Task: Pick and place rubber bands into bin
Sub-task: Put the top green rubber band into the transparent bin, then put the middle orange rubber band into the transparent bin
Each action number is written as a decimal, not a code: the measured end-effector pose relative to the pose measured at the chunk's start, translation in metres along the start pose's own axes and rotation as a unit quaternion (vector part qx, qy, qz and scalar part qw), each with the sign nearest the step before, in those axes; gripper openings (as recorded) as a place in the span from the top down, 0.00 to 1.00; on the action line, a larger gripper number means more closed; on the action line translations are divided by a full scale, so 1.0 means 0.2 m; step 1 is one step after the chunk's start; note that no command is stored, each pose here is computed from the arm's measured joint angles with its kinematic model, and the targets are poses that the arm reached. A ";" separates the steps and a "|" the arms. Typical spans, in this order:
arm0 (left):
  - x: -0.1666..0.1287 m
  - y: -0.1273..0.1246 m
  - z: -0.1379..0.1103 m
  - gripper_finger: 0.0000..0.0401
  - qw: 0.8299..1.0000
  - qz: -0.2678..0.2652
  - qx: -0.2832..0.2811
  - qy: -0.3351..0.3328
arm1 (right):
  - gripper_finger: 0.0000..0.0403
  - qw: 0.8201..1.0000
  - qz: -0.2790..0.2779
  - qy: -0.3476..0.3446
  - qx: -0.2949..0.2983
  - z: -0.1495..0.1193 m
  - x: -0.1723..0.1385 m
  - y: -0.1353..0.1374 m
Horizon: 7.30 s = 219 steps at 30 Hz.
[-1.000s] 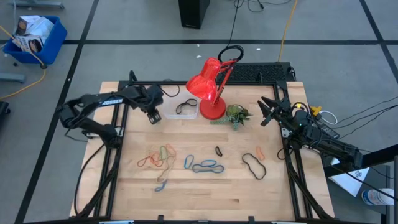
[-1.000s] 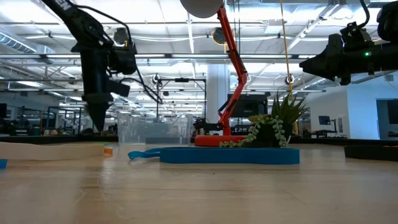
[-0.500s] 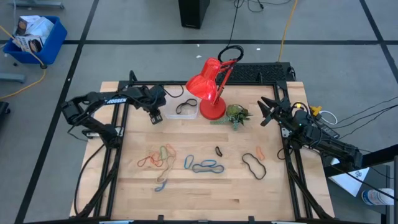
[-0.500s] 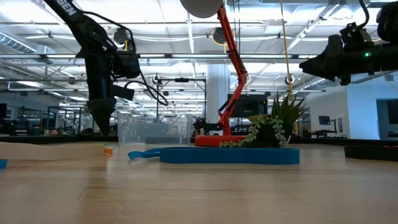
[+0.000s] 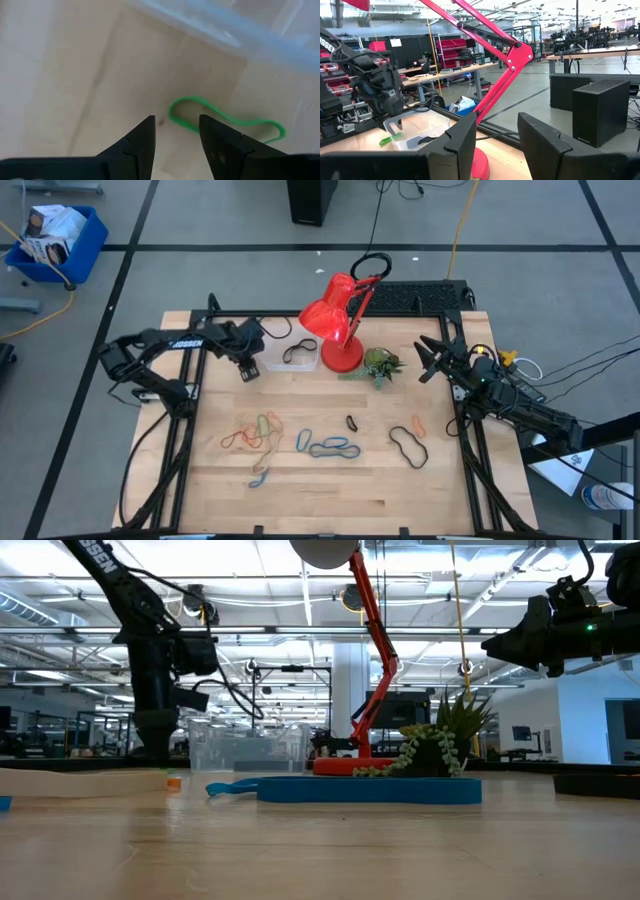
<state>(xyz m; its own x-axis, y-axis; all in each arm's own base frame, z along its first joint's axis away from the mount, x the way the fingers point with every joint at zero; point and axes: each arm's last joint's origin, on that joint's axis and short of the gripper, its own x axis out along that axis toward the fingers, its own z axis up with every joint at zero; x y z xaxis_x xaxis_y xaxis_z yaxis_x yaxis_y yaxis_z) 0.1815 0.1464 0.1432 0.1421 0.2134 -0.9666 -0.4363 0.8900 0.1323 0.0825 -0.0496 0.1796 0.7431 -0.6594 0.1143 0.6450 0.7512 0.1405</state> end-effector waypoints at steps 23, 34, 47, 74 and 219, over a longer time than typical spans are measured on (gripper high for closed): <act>0.05 -0.01 -0.06 0.62 0.981 -0.015 -0.193 -0.002 | 0.65 1.000 0.000 0.000 0.000 0.00 0.00 0.00; 0.06 -0.02 -0.05 0.97 0.979 -0.026 -0.202 -0.004 | 0.65 1.000 0.000 0.000 0.000 0.00 0.00 0.00; 0.00 -0.03 -0.05 0.99 0.979 -0.013 -0.199 -0.033 | 0.65 1.000 0.000 0.000 0.000 0.00 0.00 0.00; -0.71 -0.09 -0.07 1.00 0.852 -0.075 -0.217 -0.471 | 0.65 1.000 -0.002 0.000 -0.002 0.00 0.00 0.00; -0.20 -1.03 0.10 0.60 0.935 -0.073 0.345 -0.035 | 0.65 1.000 -0.015 0.015 -0.014 -0.02 0.00 0.00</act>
<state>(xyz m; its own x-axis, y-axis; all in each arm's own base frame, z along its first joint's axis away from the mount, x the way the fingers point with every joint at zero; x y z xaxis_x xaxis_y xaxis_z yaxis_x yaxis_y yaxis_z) 0.2834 -0.0369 0.1581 0.2240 0.0743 -0.9718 0.2660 0.9546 0.1343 0.0830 -0.0506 0.1764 0.7284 -0.6805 0.0803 0.6712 0.7322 0.1157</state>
